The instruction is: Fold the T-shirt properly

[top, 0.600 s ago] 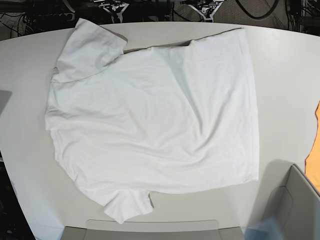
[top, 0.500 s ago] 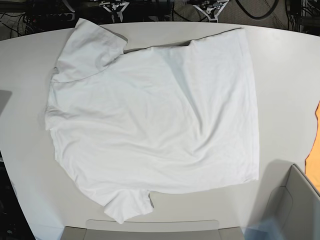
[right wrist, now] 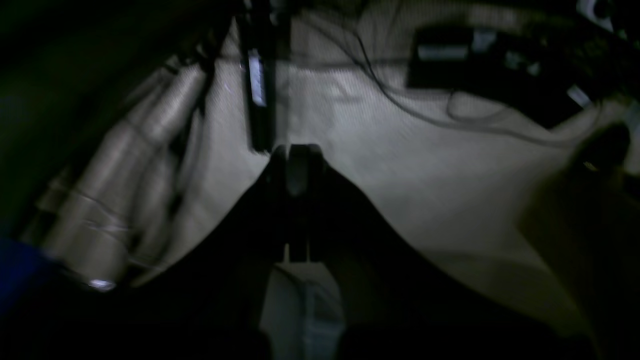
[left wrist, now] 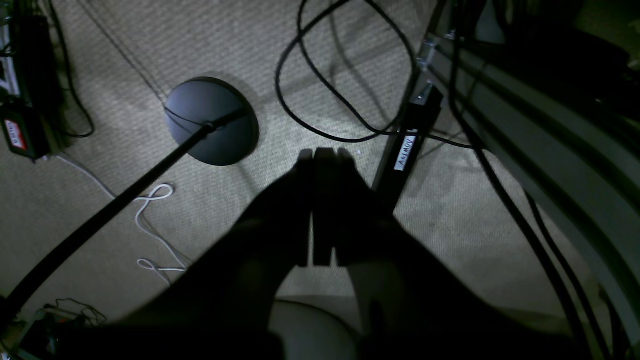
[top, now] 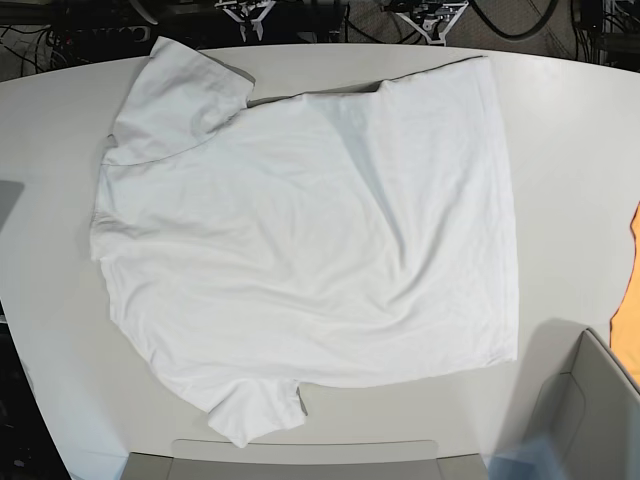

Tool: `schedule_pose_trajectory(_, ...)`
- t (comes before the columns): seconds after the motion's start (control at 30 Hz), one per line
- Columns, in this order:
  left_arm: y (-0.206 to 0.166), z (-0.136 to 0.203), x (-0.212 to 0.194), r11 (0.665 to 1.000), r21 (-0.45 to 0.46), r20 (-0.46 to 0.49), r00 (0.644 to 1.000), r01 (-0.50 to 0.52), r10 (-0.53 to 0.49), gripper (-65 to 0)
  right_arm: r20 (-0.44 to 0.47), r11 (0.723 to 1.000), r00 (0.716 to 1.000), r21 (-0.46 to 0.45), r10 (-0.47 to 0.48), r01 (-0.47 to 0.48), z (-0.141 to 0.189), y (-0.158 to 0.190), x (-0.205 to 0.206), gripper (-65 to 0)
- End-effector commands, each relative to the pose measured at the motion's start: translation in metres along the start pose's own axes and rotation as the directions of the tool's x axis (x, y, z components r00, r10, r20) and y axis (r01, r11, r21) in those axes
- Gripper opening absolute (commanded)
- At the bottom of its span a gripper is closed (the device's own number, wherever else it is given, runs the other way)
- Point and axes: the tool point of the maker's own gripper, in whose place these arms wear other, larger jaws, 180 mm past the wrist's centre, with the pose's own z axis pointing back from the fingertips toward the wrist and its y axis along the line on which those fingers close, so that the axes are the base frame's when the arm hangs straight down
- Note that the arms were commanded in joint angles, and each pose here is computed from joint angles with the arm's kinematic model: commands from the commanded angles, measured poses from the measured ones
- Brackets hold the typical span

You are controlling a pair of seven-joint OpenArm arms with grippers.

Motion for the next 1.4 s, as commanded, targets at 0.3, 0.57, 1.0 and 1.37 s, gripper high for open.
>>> schedule_pose_trajectory(0.3,0.005,0.000,-0.001,1.000,0.010,0.002,1.000,0.006,-0.006,-64.8,0.032,0.922,0.926,-0.087,-0.375,0.377,0.008,-0.068,-0.015,-64.8)
schedule_pose_trajectory(0.57,0.019,0.000,-0.006,0.999,0.031,-0.005,1.000,0.009,-0.008,-64.8,0.029,0.910,0.920,-0.137,-0.392,0.392,0.013,-0.095,-0.034,-64.8)
schedule_pose_trajectory(1.0,0.044,0.000,-0.010,0.998,0.068,-0.011,1.000,0.013,-0.013,-64.8,0.044,0.931,0.941,-0.138,-0.336,0.339,0.015,-0.095,-0.043,-64.8)
schedule_pose_trajectory(1.37,0.049,0.002,-0.022,0.997,0.074,0.005,1.000,0.020,-0.021,-64.8,0.068,0.933,0.942,-0.132,-0.329,0.335,0.014,-0.098,-0.025,-64.8)
